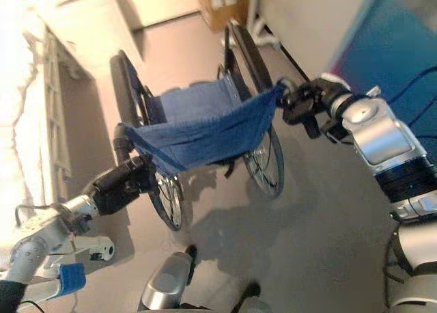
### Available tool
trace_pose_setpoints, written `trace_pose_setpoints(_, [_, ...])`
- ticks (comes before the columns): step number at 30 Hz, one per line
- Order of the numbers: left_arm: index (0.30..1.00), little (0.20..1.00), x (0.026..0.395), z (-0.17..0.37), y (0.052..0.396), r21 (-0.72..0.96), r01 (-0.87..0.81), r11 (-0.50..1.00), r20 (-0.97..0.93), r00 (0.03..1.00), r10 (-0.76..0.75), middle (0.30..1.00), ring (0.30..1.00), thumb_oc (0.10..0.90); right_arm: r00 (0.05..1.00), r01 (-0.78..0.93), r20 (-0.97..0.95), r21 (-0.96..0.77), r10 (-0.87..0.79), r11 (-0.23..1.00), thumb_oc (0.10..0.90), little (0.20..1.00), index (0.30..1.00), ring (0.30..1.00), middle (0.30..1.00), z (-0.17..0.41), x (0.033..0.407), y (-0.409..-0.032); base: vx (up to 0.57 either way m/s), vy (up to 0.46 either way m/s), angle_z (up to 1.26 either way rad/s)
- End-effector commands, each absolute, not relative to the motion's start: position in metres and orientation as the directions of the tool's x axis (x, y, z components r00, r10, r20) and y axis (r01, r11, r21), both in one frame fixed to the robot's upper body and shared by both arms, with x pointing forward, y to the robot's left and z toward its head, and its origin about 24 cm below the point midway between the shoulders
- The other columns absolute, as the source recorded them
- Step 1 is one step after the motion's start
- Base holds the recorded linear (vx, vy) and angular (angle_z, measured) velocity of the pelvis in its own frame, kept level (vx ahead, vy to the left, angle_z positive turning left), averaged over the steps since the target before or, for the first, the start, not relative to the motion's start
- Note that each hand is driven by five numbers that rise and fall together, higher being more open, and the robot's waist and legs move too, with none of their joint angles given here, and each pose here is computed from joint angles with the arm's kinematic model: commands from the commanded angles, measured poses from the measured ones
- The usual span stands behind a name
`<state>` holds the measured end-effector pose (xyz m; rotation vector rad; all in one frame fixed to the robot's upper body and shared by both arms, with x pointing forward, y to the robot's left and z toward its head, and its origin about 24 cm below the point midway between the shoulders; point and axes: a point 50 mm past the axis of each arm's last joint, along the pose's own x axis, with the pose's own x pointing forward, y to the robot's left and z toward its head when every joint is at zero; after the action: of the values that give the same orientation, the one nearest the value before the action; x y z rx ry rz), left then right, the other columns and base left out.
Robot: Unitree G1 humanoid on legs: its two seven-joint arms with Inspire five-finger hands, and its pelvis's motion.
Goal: Push the wheelchair next to the bed
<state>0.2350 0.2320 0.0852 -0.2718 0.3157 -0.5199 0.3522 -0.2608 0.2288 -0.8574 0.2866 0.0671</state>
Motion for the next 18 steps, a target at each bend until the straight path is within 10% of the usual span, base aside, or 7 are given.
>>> trace_pose_setpoints(1, [0.300,0.300,0.227,0.134,0.169,-0.241,0.780,0.578,-0.005,0.594,-0.804,0.300,0.300,0.400,0.838,-0.295,0.015,-0.829,0.546,0.476,0.400,0.300,0.300,0.300,0.300,0.310,0.336,-0.116,0.33,-0.434,0.72])
trace_pose_setpoints(18, [0.300,0.300,0.217,0.108,0.146,-0.325,0.763,0.559,0.043,0.602,-0.797,0.300,0.300,0.400,0.830,-0.335,-0.072,-0.856,0.552,0.393,0.400,0.300,0.300,0.300,0.300,0.289,0.337,-0.101,0.24,-0.218,0.43])
